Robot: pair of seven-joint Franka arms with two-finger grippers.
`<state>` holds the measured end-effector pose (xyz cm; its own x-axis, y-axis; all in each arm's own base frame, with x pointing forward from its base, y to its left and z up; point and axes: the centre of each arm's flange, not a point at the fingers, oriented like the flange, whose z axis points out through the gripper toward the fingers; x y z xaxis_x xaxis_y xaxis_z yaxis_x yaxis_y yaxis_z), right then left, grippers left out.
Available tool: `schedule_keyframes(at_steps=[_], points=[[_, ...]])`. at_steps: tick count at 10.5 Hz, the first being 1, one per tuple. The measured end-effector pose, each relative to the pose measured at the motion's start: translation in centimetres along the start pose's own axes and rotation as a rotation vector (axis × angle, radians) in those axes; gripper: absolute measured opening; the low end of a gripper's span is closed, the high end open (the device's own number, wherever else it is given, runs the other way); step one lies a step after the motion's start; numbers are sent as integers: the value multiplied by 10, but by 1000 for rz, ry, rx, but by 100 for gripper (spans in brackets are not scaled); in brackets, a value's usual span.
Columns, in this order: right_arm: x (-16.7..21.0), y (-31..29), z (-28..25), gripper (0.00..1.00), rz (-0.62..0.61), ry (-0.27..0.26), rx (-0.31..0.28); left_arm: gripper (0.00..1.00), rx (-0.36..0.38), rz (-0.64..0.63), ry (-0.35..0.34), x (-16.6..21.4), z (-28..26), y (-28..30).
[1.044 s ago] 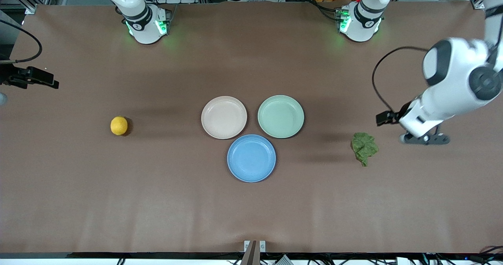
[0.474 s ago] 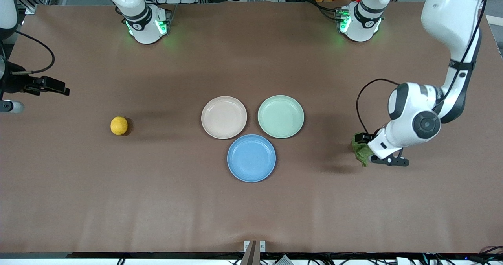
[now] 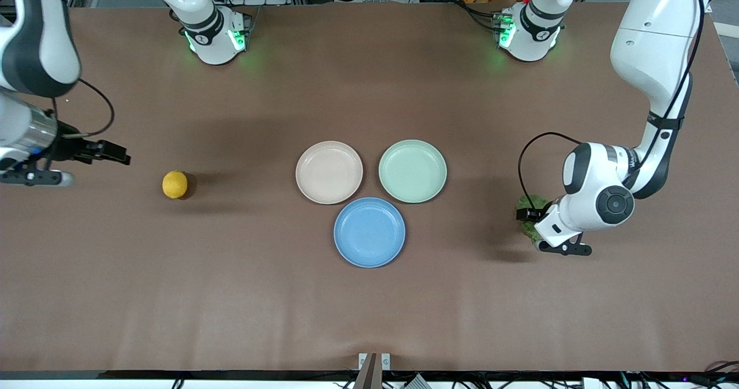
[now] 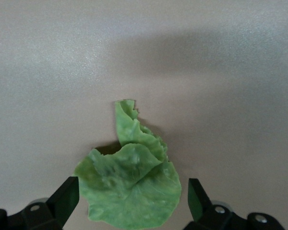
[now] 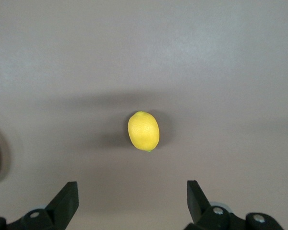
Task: Place lemon and lettuce in plates
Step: 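Grasp the lettuce with the left gripper while the right gripper reaches the lemon, then lift the lettuce with the left gripper while the right gripper grasps the lemon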
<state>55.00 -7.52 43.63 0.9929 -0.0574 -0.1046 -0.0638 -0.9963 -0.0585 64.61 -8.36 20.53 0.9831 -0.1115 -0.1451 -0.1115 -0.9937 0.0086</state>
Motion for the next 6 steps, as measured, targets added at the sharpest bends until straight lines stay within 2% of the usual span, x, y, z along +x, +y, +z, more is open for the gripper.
schedule_keyframes(at_steps=[2, 3, 4, 6], points=[[-4, 1, 21, 100, 3, -14, 1, 96, -1, -4, -8, 1, 8, -1], [-5, 2, 29, 100, 4, -1, -1, 86, -3, -6, -3, 2, 12, -1], [-6, 2, 43, 100, 6, 18, -4, 83, -4, -7, -3, 4, 16, -2], [-12, 3, 75, 100, 7, 52, -10, 57, -4, -9, -7, 4, 21, -3]])
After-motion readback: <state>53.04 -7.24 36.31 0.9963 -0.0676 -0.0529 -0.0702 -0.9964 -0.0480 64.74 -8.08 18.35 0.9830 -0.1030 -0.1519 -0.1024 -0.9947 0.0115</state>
